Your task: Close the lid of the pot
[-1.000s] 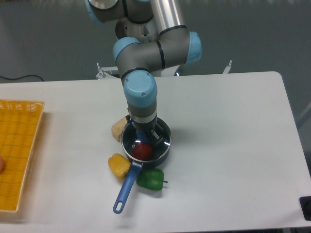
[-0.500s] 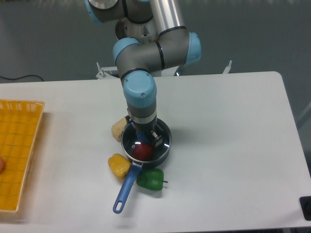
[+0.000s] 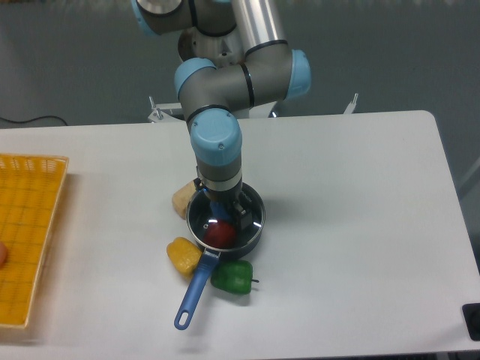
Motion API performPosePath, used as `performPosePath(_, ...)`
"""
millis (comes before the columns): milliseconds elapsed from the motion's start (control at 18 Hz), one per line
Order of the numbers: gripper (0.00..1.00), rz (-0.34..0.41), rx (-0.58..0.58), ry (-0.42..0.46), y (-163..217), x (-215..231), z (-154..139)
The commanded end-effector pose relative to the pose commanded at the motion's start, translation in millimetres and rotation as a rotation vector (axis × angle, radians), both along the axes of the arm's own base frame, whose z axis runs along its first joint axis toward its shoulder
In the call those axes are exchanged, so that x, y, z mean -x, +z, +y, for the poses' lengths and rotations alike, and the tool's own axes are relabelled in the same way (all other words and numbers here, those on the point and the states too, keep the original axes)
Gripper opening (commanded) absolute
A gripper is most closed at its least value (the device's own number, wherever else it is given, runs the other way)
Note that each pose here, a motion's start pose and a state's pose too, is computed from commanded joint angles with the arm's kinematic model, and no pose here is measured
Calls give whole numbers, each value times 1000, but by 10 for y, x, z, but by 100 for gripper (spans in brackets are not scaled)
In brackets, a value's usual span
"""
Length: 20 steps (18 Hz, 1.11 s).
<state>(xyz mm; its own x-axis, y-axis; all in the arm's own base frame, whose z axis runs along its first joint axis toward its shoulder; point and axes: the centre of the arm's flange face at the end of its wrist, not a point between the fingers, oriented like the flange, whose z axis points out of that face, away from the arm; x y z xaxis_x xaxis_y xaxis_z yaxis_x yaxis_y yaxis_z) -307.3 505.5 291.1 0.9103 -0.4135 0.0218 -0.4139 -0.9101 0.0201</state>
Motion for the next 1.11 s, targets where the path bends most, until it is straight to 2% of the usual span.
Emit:
performPosePath(333, 100, 33, -30, 5, 254, 23, -31)
performPosePath(444, 100, 74, -25, 9, 413, 111, -75)
performPosePath(833, 100, 103, -34, 18, 637, 398, -245)
performPosePath(1111, 100, 42, 11, -85, 892, 869, -587)
